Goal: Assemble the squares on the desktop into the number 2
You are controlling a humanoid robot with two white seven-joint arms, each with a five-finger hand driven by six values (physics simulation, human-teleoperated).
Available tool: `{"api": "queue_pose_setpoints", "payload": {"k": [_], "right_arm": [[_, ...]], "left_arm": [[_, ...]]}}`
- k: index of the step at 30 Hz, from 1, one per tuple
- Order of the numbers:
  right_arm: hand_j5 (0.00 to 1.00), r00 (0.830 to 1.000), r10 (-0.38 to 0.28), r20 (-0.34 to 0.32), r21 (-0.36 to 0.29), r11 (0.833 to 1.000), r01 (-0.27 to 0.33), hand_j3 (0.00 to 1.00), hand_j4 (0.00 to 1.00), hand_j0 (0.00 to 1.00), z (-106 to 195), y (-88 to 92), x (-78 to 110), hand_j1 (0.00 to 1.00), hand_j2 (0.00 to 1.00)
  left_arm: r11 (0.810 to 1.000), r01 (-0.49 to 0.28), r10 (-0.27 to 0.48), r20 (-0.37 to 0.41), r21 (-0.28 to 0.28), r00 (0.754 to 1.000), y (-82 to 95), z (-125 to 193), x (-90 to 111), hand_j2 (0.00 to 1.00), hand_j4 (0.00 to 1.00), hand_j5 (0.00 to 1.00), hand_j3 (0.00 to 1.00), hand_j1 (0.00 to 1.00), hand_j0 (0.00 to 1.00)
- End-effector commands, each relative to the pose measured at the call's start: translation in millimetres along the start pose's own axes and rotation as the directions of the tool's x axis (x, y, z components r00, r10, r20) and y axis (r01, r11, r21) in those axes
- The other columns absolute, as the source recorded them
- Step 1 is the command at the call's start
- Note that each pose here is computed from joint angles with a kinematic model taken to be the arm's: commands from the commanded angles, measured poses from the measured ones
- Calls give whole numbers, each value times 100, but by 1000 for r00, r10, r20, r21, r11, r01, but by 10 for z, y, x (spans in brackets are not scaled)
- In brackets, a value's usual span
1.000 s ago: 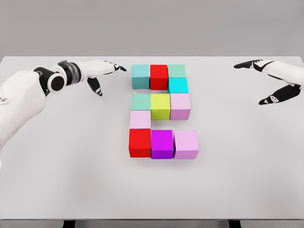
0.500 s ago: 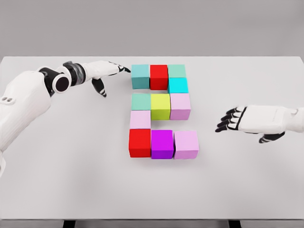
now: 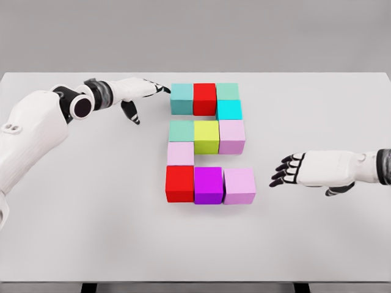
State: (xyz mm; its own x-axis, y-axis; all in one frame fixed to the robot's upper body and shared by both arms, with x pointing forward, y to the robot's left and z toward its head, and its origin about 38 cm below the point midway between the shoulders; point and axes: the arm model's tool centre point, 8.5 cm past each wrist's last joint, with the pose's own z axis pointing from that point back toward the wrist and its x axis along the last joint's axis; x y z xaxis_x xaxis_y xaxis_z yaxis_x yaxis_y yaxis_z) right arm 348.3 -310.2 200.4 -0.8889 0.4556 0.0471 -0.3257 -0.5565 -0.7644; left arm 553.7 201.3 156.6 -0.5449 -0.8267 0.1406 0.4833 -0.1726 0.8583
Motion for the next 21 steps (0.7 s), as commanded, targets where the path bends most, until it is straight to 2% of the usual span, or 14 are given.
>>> {"api": "queue_pose_setpoints", "payload": {"k": [1,7,9,12,14,18,21], "right_arm": [[100,1000,-5,17,-9,1000,6,100,100,100,-67,-4,30,100,100],[100,1000,1,28,-19,1000,0,100,100,100,-114,-44,44,100,100],[100,999,4,33,-26,1000,-3,100,100,100,-137,-64,55,100,100],[100,999,8,39,-25,1000,-7,100,100,100,-155,-77,61,100,100],[100,999,11,37,-26,1000,-10,100,100,100,-151,-89,57,100,100],[100,999,13,40,-27,1000,-12,100,100,100,-163,-99,61,100,100],[100,999,16,40,-29,999,-15,100,100,100,-164,-114,58,100,100]], "left_arm": [[1000,-2,2,3,4,1000,16,-5,13,100,100,100,100,100,100],[1000,-15,15,-12,9,1000,16,23,-52,100,100,100,100,100,100],[998,-38,39,-18,43,999,83,110,-156,100,100,100,100,100,100],[998,-34,36,-38,56,999,100,316,-381,100,100,100,100,100,100],[996,-47,46,18,70,999,97,431,-442,100,100,100,100,100,100],[995,-25,7,180,97,984,87,660,-466,100,100,100,100,100,100],[995,-36,18,182,95,983,63,669,-486,100,100,100,100,100,100]]}}
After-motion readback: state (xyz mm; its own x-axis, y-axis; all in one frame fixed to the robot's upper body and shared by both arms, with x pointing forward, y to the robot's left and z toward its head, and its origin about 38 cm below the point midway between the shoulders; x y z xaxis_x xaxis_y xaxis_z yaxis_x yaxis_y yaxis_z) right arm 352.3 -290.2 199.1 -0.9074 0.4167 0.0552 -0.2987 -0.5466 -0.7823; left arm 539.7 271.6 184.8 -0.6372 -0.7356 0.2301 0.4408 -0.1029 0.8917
